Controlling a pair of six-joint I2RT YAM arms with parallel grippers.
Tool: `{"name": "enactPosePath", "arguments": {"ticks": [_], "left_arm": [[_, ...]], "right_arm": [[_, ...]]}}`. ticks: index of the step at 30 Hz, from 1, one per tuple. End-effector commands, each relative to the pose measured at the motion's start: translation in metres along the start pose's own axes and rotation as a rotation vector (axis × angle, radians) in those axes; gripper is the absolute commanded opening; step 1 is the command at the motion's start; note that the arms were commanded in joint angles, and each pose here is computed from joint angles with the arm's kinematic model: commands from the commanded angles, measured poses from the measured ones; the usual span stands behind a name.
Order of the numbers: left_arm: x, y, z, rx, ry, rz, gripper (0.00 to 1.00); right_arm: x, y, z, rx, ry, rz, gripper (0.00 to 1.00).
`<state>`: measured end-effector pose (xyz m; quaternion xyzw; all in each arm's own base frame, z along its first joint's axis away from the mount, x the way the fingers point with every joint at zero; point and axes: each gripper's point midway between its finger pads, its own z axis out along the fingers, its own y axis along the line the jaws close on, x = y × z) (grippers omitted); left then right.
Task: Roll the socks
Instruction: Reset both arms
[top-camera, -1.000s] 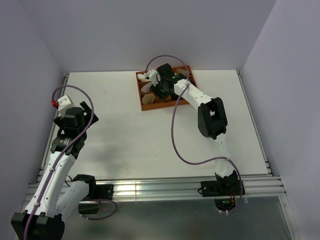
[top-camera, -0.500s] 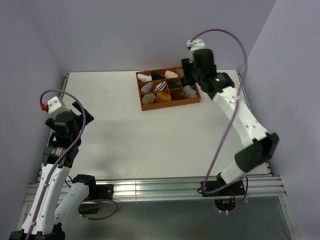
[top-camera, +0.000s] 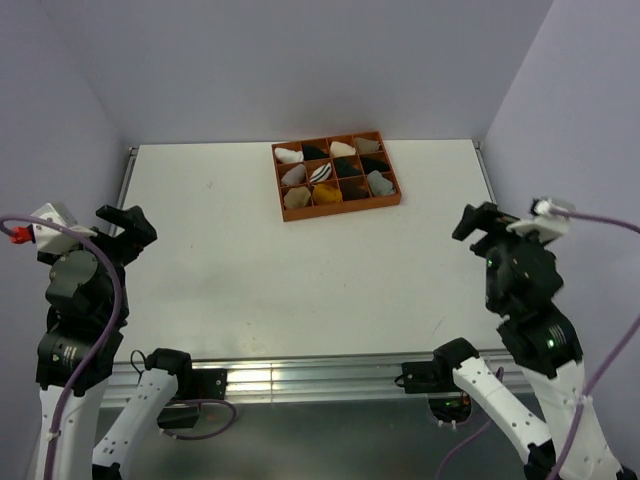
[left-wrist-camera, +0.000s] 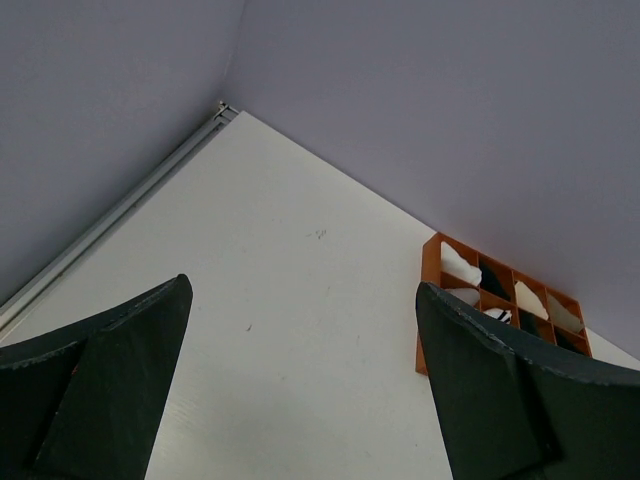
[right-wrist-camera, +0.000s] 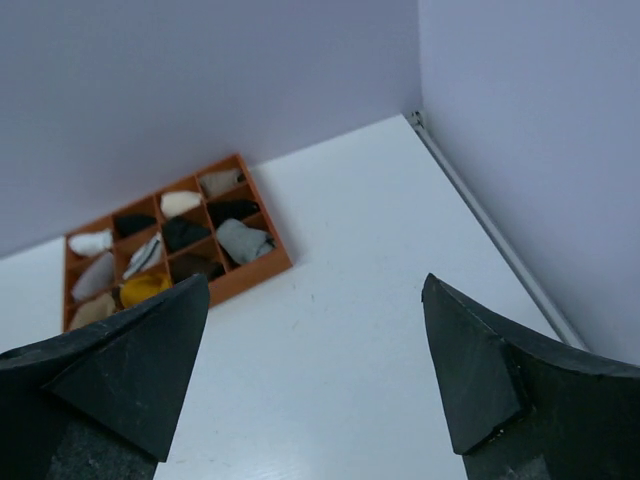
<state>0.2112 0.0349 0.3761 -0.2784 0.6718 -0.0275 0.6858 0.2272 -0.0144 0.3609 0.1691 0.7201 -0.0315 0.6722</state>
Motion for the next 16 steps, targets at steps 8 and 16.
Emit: {"name": "enactPosePath", "arguments": {"ticks": [8, 16], "left_arm": [[-0.008, 0.025, -0.020, -0.051, -0.066, -0.004, 0.99], [0.000, 0.017, -0.011, -0.027, -0.062, -0.032, 0.99]], "right_arm": [[-0.013, -0.032, -0.049, -0.072, -0.188, 0.164, 0.94], [-0.007, -0.035, -0.050, -0.066, -0.167, 0.137, 0.91]]}}
